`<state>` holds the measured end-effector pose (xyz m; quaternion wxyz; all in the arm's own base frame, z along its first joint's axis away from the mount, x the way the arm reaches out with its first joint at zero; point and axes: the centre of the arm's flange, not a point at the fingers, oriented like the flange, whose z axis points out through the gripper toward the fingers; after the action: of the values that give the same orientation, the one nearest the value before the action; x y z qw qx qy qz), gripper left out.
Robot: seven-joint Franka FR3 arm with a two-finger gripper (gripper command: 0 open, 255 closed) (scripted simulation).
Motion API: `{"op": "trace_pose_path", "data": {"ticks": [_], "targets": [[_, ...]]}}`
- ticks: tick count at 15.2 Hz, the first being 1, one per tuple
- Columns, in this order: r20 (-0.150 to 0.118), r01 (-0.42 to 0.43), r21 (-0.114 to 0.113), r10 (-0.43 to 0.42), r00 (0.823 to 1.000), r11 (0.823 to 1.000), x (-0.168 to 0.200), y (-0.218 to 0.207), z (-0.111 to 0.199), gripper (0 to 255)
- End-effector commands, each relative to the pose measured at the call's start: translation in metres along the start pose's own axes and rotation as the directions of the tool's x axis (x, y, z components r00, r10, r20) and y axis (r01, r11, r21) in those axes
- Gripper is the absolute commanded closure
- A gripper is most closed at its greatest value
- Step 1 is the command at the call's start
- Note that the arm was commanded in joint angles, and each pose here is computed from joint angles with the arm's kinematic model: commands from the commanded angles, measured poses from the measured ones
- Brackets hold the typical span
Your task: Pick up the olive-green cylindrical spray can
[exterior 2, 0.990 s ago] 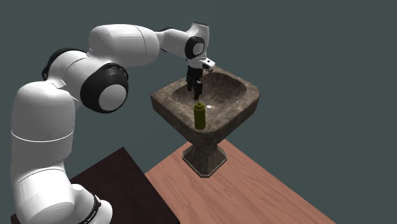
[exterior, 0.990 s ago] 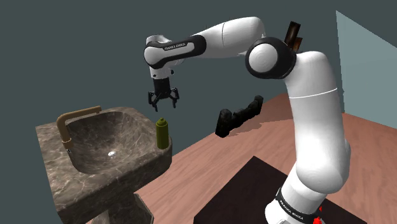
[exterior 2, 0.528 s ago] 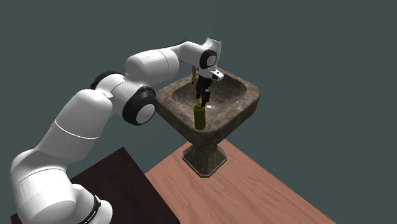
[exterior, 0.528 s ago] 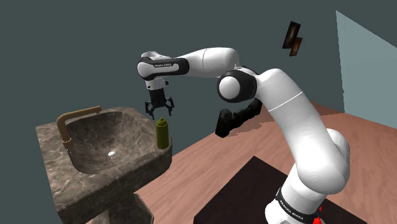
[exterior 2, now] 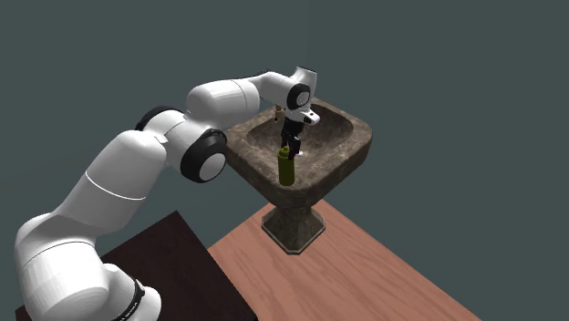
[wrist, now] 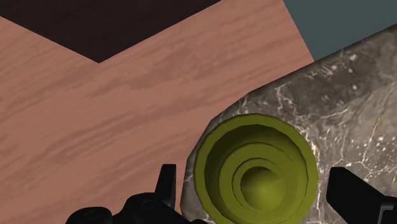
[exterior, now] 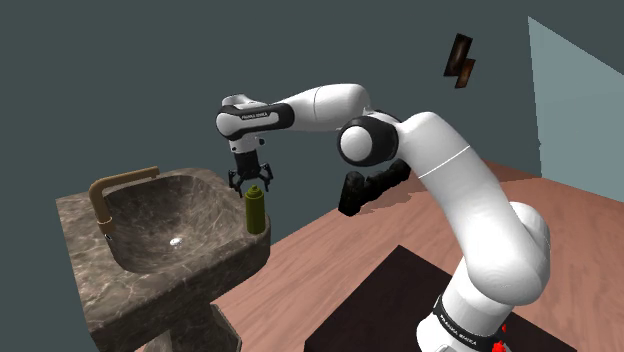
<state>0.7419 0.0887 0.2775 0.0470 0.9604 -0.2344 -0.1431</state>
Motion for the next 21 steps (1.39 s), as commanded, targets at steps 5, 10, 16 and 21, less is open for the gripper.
{"op": "trace_pose_path", "data": {"ticks": [5, 10, 16, 21], "targets": [[0.000, 0.000, 0.000, 0.000, 1.000, 1.000, 0.002, -0.001, 0.002, 255], [0.000, 0.000, 0.000, 0.000, 1.000, 1.000, 0.001, 0.000, 0.002, 255], [0.000, 0.000, 0.000, 0.000, 1.000, 1.000, -0.007, 0.005, -0.029, 255], [0.000, 0.000, 0.000, 0.000, 1.000, 1.000, -0.014, 0.009, -0.054, 255]]}}
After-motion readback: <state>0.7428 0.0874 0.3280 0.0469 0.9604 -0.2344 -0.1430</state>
